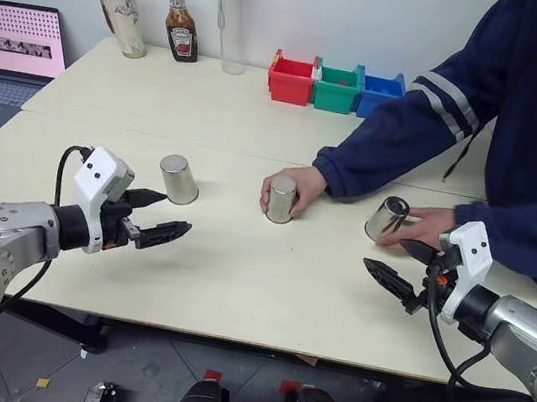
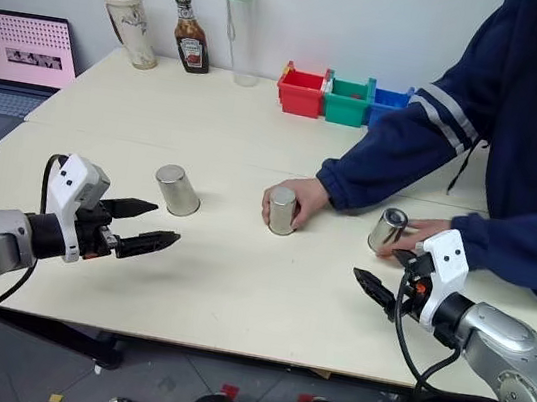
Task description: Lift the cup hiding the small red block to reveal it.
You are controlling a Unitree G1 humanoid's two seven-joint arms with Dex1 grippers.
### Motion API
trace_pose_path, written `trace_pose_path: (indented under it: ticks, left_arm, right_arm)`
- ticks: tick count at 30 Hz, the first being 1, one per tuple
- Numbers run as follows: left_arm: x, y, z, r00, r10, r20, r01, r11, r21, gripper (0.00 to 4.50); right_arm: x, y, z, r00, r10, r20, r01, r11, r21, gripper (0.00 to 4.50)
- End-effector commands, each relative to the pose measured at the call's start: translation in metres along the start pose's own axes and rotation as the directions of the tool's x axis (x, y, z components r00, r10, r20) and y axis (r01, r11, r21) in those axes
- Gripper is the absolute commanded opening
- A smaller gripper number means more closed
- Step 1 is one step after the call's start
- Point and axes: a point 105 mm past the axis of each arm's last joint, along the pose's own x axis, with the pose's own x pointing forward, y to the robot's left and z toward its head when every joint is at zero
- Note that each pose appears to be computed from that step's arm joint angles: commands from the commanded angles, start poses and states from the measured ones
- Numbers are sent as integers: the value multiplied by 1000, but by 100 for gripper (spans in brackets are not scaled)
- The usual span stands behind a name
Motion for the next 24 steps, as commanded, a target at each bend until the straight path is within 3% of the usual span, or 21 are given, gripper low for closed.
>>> trace_pose_path:
  ticks: [1,24]
  left_arm:
    - [1,-2,10,1000,-8,22,7,999,43,446]
    - [2,-6,13,999,-36,12,35,997,64,446]
  right_arm:
    - [-1,6,12,999,14,48,-12,999,-33,450]
    - [0,3,13,999,12,53,-11,1000,-21,450]
